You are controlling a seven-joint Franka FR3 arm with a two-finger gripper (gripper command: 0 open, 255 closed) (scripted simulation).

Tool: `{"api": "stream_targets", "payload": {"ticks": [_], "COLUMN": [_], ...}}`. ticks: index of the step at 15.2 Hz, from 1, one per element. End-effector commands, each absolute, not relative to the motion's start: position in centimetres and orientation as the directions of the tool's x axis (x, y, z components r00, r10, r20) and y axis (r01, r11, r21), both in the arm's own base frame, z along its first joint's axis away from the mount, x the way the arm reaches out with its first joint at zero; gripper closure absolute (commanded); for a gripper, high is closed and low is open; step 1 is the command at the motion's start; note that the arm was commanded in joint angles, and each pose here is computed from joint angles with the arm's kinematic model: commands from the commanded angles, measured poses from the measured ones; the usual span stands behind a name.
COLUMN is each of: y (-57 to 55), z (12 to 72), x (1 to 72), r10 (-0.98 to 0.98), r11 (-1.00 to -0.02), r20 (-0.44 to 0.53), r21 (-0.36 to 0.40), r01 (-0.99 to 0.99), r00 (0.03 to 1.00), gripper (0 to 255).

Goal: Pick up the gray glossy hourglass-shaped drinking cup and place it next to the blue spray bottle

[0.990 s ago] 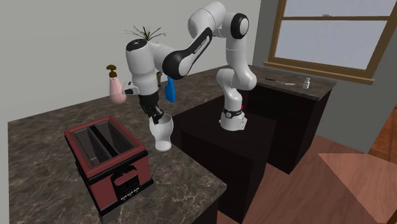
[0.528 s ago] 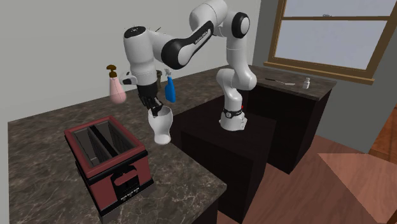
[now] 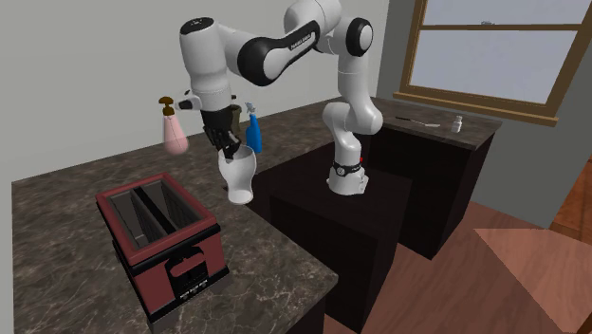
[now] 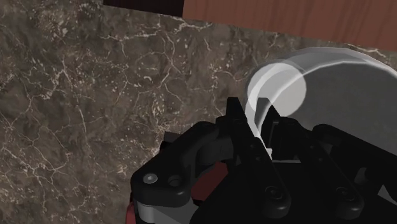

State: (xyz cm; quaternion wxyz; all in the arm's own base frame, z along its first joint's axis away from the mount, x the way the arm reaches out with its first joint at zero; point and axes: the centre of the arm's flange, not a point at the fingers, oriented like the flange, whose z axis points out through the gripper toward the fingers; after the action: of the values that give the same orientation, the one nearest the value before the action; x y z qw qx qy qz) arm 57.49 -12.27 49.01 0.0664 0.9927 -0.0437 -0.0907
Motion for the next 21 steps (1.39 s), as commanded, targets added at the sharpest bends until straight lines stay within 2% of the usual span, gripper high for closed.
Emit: {"api": "stream_targets", "payload": {"ticks": [1, 21], "y": [-12.2, -12.2], "z": [50.2, 60.7], "x": [57.4, 57.4], "r10": [-0.099, -0.099], "r11": [-0.987, -0.987], "r20": [-0.174, -0.174], "r21": [0.14, 0.14], "r01": [-0.075, -0.075], "r00": [0.98, 0.98], "gripper": [255, 255]}}
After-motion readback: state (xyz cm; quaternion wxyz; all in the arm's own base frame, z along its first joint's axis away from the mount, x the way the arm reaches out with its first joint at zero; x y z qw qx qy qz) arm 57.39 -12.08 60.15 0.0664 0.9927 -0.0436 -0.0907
